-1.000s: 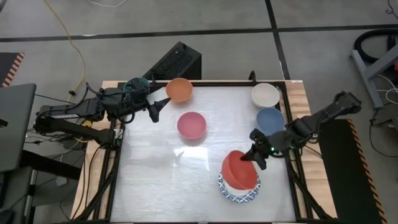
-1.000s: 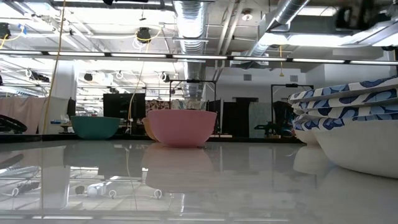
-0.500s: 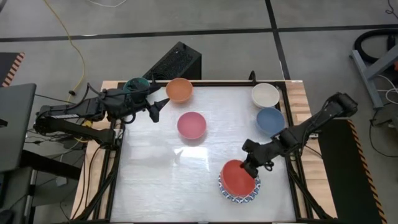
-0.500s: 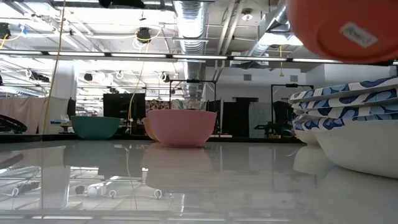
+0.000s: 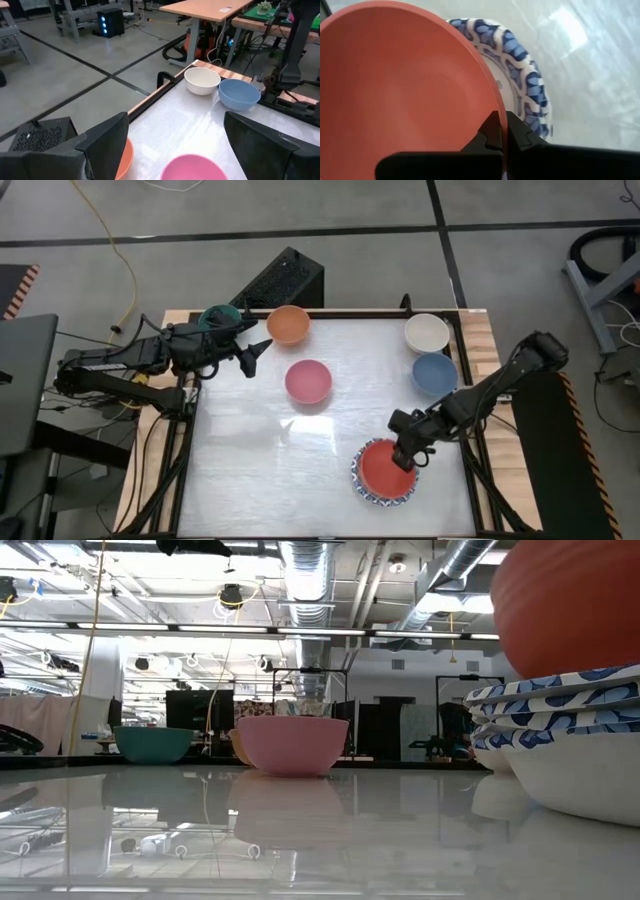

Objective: Nest bowls inside each other
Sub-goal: Stack the red bowl on top of the white bowl, then stack the blue bowl on top of the red bowl

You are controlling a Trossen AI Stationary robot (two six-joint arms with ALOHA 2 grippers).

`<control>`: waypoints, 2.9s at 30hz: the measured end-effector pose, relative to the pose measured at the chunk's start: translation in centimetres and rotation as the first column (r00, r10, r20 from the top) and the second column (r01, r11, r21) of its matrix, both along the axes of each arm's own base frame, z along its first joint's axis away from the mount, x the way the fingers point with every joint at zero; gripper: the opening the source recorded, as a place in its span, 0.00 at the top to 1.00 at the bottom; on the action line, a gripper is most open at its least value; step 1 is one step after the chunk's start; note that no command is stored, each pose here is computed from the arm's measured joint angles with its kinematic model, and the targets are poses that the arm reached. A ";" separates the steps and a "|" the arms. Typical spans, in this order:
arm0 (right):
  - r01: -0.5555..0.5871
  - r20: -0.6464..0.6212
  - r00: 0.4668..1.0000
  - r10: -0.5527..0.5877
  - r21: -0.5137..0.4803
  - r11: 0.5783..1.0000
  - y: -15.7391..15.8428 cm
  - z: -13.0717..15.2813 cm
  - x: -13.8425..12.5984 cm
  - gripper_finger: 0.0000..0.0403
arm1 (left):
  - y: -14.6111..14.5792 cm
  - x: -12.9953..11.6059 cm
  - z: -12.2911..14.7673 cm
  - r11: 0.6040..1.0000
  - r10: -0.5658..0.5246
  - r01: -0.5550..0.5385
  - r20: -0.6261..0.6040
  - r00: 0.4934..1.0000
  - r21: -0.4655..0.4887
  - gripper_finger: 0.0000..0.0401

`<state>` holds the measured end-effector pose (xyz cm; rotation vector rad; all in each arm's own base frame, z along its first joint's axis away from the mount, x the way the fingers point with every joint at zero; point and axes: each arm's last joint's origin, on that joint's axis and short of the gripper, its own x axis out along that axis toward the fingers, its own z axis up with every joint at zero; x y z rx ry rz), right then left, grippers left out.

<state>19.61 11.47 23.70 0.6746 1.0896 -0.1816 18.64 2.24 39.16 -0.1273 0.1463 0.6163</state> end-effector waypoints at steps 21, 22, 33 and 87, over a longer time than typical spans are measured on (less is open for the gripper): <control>-0.023 -0.109 0.994 0.014 -0.078 0.997 0.1 -2.3 1.3 0.93 | 0.1 0.0 0.0 1.000 0.030 -0.030 0.002 1.000 0.006 0.21; -0.023 -0.109 0.994 0.014 -0.078 0.997 0.1 -2.3 1.4 0.91 | 0.1 0.0 0.0 1.000 0.030 -0.030 0.001 1.000 0.006 0.21; -0.051 -0.032 0.998 0.051 -0.012 0.999 0.5 -1.6 1.9 0.57 | 0.1 -0.1 0.0 0.999 0.028 -0.028 -0.009 1.000 0.016 0.21; 0.189 -0.357 0.855 -0.376 -0.461 0.867 -16.1 -1.1 -1.9 0.40 | 0.1 -0.2 -0.6 1.000 0.022 -0.022 -0.066 0.998 0.000 0.21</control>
